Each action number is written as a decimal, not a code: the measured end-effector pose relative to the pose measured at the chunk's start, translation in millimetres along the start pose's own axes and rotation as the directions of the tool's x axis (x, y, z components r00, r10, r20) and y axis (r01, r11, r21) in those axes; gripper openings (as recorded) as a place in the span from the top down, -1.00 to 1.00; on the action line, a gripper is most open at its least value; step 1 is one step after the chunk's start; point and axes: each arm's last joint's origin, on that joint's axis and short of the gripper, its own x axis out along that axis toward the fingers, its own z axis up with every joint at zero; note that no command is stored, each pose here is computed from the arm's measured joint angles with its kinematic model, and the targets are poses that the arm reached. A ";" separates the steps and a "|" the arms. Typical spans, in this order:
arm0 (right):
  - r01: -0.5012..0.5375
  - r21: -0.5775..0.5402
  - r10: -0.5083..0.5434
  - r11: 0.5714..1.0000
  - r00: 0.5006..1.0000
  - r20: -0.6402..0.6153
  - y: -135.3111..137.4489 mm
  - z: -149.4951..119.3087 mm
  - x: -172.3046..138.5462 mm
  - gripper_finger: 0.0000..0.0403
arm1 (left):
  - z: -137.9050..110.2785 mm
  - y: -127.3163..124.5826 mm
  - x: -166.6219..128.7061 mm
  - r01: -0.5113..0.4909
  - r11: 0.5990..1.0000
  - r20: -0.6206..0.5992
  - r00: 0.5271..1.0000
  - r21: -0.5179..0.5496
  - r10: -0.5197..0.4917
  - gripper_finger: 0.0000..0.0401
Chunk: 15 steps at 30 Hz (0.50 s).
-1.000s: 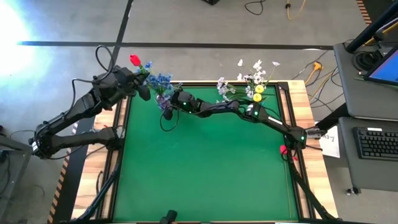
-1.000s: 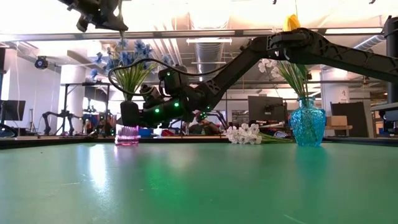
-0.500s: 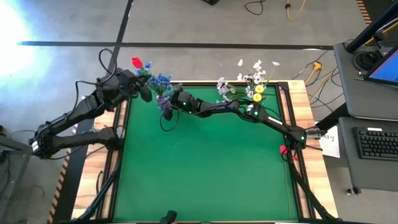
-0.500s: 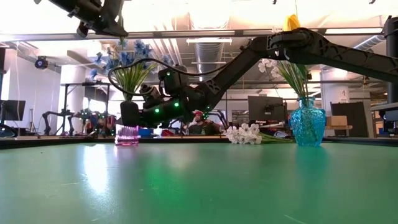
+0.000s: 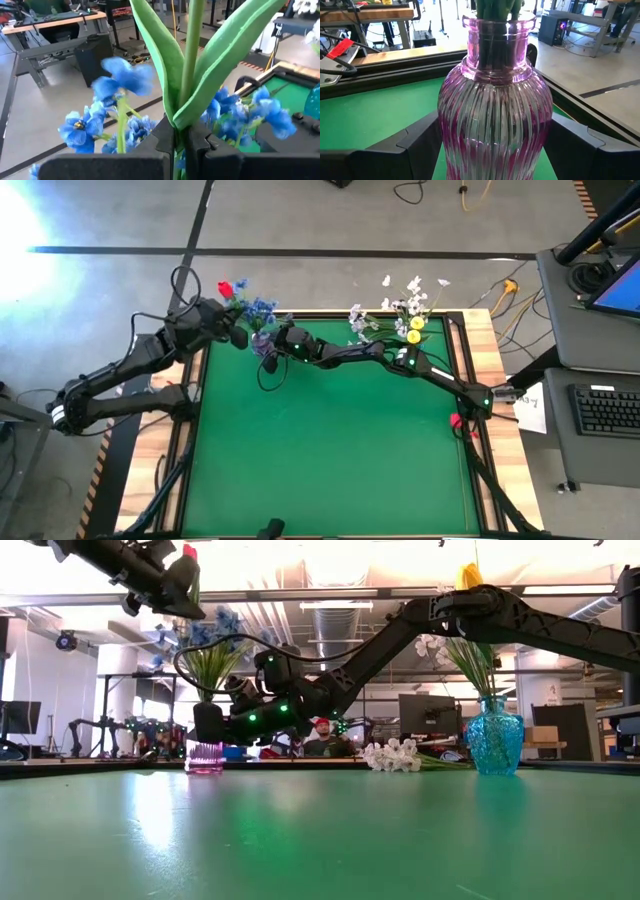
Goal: Sort flowers into vase by color
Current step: Put the left red tulip into the purple vase
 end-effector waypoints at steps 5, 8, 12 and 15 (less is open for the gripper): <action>0.000 0.000 0.000 1.000 1.000 0.000 0.0 0.2 0.0 -0.44 | -9.2 -1.6 2.9 0.023 0.999 -0.026 0.999 0.032 -0.022 1.00; 0.000 0.000 0.000 1.000 1.000 -0.001 0.0 0.3 -0.1 -0.44 | -14.2 -1.9 4.2 0.025 0.999 -0.046 0.999 0.043 -0.023 1.00; -0.001 0.000 0.001 1.000 1.000 -0.001 0.0 0.3 -0.1 -0.45 | -17.0 -2.3 5.1 0.027 0.997 -0.053 0.998 0.070 -0.023 1.00; 0.000 0.000 0.000 1.000 1.000 -0.001 0.0 0.4 -0.1 -0.44 | -10.5 -1.3 3.0 0.017 0.999 -0.037 0.999 0.027 -0.016 0.98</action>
